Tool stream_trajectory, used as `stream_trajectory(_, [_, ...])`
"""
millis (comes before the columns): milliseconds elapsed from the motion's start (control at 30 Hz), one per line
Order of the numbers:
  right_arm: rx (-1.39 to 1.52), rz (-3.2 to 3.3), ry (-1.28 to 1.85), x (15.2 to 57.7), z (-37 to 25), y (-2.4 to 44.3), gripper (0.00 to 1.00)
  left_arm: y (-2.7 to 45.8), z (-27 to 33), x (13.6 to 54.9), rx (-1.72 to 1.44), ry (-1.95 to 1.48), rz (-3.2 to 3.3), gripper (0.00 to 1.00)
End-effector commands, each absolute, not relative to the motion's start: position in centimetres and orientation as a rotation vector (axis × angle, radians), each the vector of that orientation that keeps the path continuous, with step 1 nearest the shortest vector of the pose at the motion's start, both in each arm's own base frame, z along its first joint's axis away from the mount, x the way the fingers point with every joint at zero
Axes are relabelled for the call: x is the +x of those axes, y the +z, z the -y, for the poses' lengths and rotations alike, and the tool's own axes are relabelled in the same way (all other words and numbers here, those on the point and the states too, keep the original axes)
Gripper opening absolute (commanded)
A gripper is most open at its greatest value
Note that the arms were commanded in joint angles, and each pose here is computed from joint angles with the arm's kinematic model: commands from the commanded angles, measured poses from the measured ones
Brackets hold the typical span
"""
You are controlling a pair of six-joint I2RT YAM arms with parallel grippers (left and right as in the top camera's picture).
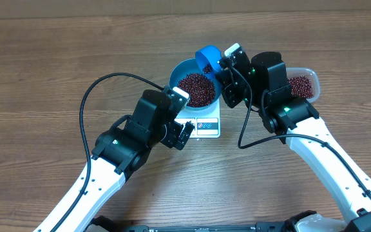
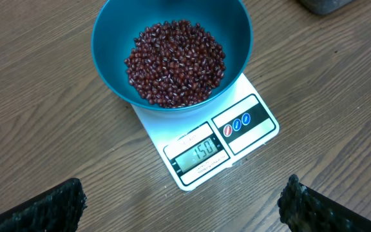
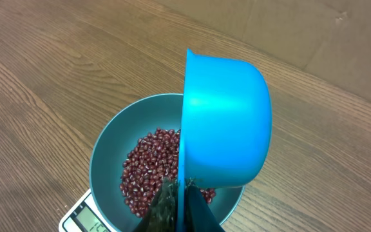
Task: Scoop item into bowl and weigh 150g on scale
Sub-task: 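Keep trickling beans from the scoop until the scale reads 150 g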
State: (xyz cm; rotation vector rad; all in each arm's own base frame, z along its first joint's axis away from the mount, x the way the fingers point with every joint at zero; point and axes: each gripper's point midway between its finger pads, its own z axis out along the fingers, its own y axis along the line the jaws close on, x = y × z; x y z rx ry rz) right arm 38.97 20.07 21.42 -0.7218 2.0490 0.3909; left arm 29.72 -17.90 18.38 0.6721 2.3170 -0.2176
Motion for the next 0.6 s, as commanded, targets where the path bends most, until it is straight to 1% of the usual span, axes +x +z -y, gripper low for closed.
stream_trajectory(0, [-0.708,-2.032,0.384,39.61,-19.90,22.30,0.04,18.18,17.98,29.67,0.661,-0.238,-2.328,1.00])
stream_trajectory(567, [-0.712,-2.054,0.384,39.34,-19.80,21.87,0.04,18.18,17.98,29.67,0.661,-0.238,-2.328,0.99])
